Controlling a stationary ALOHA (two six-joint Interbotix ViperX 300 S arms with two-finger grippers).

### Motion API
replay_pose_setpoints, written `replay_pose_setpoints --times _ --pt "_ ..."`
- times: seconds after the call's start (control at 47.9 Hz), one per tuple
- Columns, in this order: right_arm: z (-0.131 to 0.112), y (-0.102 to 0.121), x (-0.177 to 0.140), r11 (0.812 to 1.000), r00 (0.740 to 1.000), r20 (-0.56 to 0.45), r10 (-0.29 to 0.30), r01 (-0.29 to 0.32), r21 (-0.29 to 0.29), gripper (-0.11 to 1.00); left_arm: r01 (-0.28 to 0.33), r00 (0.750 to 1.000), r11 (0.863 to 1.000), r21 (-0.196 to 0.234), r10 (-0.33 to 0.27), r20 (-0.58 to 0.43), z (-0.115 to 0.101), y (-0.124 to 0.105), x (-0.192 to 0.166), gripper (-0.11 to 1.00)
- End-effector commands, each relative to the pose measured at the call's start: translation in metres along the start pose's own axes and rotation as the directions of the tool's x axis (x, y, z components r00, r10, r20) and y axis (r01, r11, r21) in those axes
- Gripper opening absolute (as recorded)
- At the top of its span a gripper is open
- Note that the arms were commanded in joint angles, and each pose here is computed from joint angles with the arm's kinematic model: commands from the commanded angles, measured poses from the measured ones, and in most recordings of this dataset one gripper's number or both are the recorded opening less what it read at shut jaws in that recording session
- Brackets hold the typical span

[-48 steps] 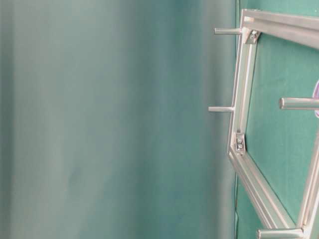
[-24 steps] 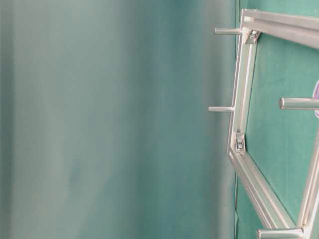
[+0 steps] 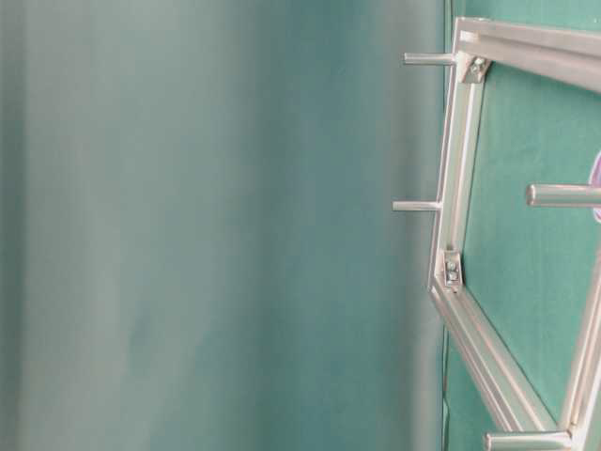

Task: Find the location of the shaft and insert the gear.
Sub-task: 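Move the right gripper over the blue gear's hub, fingers open, then lower the right gripper and close its fingers on the gear hub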

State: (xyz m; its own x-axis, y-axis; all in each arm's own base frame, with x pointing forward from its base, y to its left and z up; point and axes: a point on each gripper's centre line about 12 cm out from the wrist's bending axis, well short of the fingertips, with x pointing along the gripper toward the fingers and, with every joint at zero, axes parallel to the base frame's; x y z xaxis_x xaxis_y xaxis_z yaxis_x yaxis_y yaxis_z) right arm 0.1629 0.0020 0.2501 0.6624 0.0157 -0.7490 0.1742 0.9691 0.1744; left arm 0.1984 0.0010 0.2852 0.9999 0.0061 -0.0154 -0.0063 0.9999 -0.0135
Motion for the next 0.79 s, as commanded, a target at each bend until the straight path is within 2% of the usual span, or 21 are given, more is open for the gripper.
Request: replay_pose_setpoints --times 0.0,0.313,0.563,0.772 --pt "0.006 0.002 -0.005 1.0 1.0 0.001 0.002 -0.002 0.003 0.91 -0.002 1.0 1.0 -0.003 0.002 0.025 0.01 0.0 0.003 0.01" --pt "0.0 0.0 0.004 1.0 0.999 -0.047 -0.008 0.008 0.007 0.91 0.0 1.0 1.0 -0.003 0.0 0.012 0.009 0.0 0.003 0.01" --pt "-0.015 -0.003 0.034 0.999 0.985 -0.169 -0.035 0.037 0.01 0.91 0.0 1.0 1.0 -0.002 0.0 0.011 0.008 0.0 0.003 0.01" --pt "-0.031 -0.001 0.058 0.999 0.978 -0.209 -0.011 0.021 0.045 0.91 0.0 1.0 1.0 -0.002 0.0 0.011 0.008 0.0 0.003 0.01"
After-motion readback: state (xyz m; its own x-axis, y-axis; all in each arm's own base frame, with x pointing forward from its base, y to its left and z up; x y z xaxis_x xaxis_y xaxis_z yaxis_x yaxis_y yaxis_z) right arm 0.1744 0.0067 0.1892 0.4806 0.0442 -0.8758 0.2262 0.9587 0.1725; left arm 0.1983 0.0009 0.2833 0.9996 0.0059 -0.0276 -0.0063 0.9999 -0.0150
